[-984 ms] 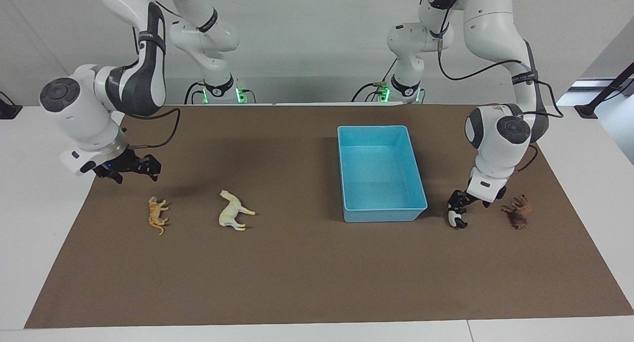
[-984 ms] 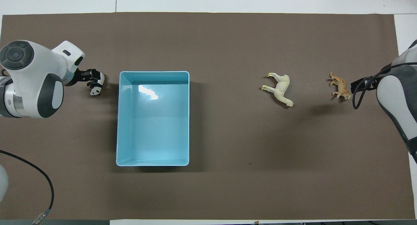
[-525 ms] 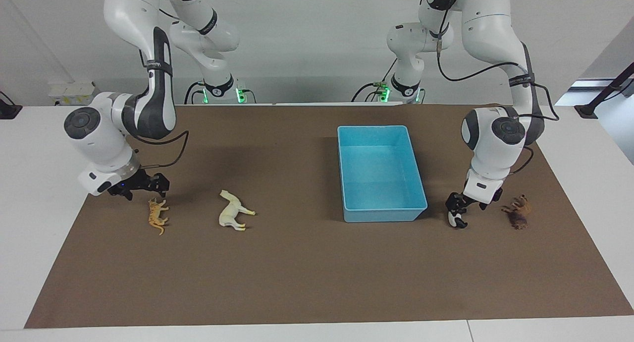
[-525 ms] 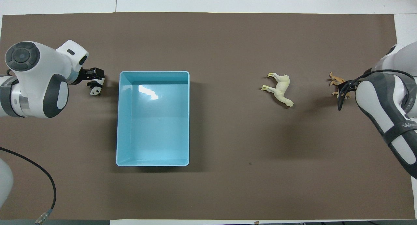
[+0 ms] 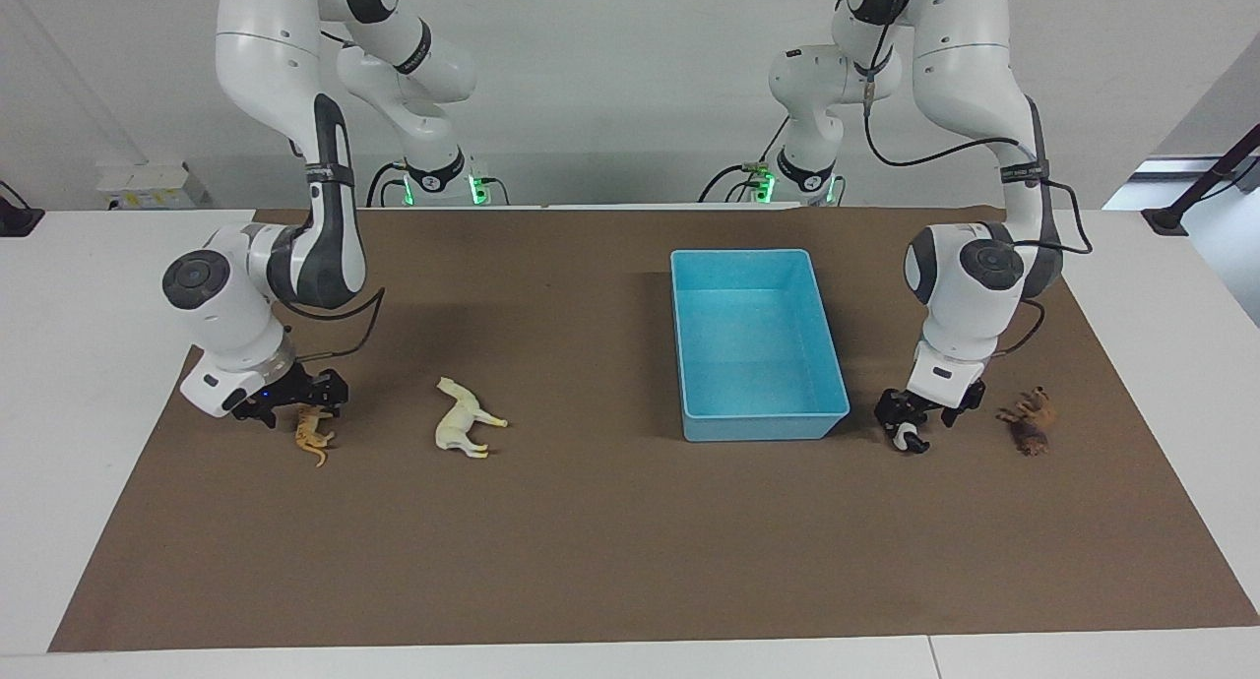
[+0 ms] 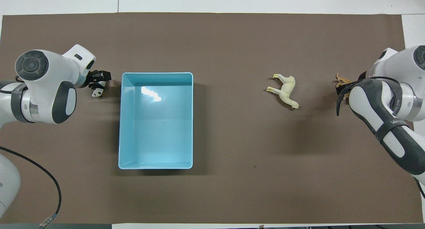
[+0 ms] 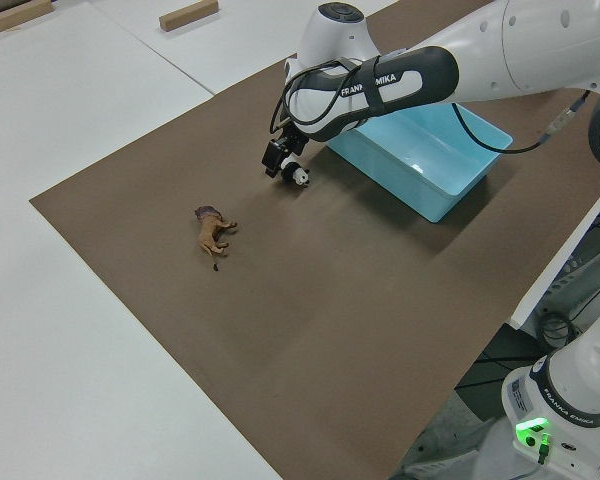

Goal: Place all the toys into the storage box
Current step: 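Grasp the panda with the left gripper while the right gripper grasps the tan deer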

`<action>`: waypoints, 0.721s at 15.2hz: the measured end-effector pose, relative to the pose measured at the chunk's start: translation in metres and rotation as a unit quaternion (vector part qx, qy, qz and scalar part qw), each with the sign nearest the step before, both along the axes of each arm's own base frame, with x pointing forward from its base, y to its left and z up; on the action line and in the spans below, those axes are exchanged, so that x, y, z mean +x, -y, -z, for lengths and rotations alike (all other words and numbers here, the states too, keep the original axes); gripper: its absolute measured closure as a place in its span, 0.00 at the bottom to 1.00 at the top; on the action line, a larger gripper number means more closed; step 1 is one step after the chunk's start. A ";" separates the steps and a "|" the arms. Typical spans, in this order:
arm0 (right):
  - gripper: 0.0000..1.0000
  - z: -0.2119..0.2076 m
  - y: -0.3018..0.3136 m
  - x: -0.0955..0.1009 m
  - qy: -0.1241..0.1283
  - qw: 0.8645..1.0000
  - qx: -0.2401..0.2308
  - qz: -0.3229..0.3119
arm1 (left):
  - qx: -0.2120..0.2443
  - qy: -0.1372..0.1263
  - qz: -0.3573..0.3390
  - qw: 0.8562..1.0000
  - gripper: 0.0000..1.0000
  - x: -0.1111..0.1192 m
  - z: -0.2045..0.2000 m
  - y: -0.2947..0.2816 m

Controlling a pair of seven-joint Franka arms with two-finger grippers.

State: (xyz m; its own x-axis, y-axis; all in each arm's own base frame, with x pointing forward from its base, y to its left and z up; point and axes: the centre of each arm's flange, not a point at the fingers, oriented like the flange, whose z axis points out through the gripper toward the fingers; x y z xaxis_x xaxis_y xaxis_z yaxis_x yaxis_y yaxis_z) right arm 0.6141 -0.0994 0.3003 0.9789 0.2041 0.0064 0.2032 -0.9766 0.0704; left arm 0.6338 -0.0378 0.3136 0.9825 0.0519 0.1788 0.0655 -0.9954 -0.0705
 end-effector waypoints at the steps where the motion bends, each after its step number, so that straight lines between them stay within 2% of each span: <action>1: 0.00 0.003 0.000 -0.001 0.004 1.000 0.000 -0.006 | 0.000 0.002 0.000 1.000 0.00 0.000 0.000 0.000; 6: 0.03 0.011 -0.001 -0.006 0.008 1.000 -0.001 -0.010 | -0.005 0.014 0.004 1.000 0.00 -0.005 0.011 0.001; 7: 0.10 0.011 -0.001 -0.006 0.009 1.000 -0.001 -0.010 | -0.006 0.015 0.005 1.000 0.00 -0.007 0.013 0.001; 8: 0.24 0.011 0.000 -0.006 0.011 1.000 0.001 -0.007 | -0.006 0.017 0.005 1.000 0.00 -0.008 0.015 0.002; 11: 0.56 0.013 0.001 -0.006 0.028 0.998 0.037 0.033 | -0.007 0.019 0.006 1.000 0.00 -0.009 0.017 0.002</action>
